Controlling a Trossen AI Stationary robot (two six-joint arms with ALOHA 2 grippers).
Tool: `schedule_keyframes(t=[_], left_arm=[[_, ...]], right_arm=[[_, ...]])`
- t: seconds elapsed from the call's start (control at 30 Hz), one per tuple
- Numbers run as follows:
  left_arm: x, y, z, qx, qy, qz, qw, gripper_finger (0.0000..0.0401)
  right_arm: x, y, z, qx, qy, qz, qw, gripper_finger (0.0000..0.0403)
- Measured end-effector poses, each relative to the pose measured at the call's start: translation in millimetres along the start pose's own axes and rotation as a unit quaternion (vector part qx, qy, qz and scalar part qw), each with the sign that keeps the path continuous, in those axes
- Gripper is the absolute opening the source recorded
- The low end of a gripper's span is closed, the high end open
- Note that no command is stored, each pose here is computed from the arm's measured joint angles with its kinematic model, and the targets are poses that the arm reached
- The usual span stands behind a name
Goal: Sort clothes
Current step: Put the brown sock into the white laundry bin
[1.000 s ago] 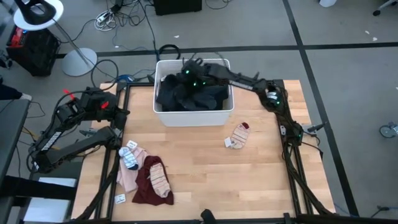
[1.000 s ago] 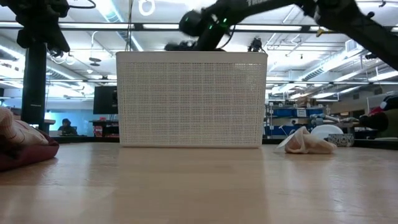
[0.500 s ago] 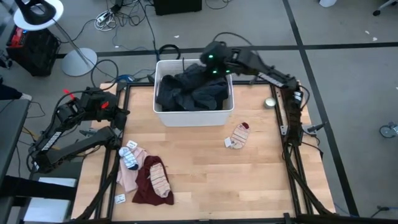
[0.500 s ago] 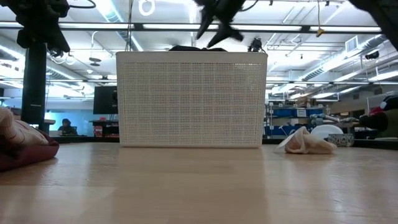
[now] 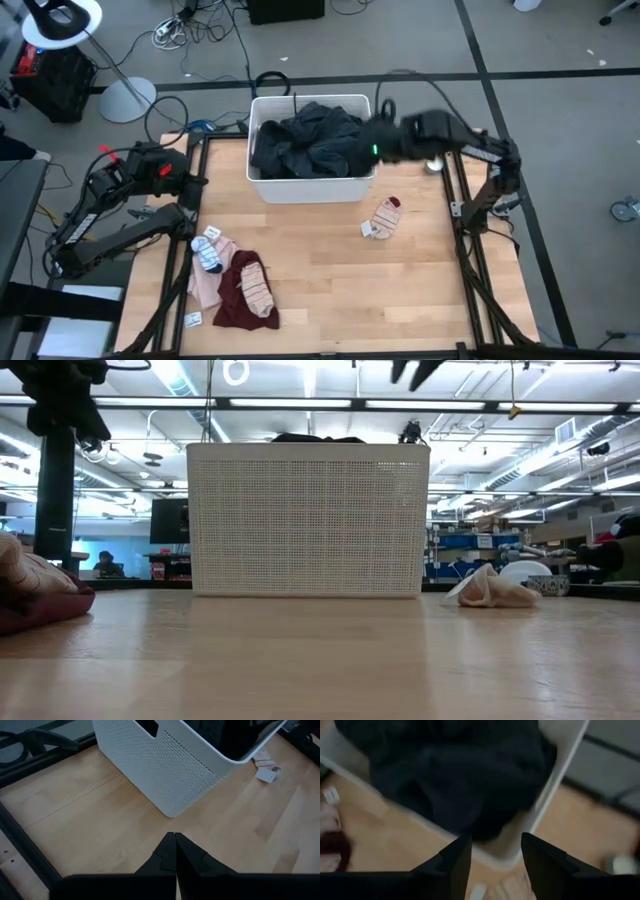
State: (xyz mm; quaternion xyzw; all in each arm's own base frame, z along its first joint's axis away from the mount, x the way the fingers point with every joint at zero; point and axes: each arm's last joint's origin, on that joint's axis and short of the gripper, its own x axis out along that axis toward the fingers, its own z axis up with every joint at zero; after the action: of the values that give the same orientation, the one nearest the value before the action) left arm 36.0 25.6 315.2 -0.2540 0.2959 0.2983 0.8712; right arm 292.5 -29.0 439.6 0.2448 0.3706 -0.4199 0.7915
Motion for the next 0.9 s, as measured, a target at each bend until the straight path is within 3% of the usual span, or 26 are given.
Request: schedule_keyframes(t=[0.13, 0.47, 0.57, 0.9], left_arm=[[-4.2, -0.1, -3.6, 0.003, -0.010, -0.008, 1.000, 0.0001], [-8.2, -6.7, -8.4, 0.016, 0.013, -0.130, 0.991, 0.0001], [-13.1, -7.6, -9.7, 0.007, 0.023, -0.136, 0.990, 0.0001], [-38.7, -12.6, 0.5, -0.008, -0.033, -0.128, 0.991, 0.0001]], right_arm=[[-4.3, 10.4, -40.7, 0.025, 0.025, -0.003, 0.999, 0.0166], [17.1, 27.8, -132.1, 0.086, 0.067, -0.066, 0.992, 0.0163], [30.4, 26.3, -155.0, 0.103, 0.070, -0.086, 0.988, 0.0157], [67.7, -11.4, -196.0, 0.169, 0.097, 0.011, 0.981, 0.0136]])
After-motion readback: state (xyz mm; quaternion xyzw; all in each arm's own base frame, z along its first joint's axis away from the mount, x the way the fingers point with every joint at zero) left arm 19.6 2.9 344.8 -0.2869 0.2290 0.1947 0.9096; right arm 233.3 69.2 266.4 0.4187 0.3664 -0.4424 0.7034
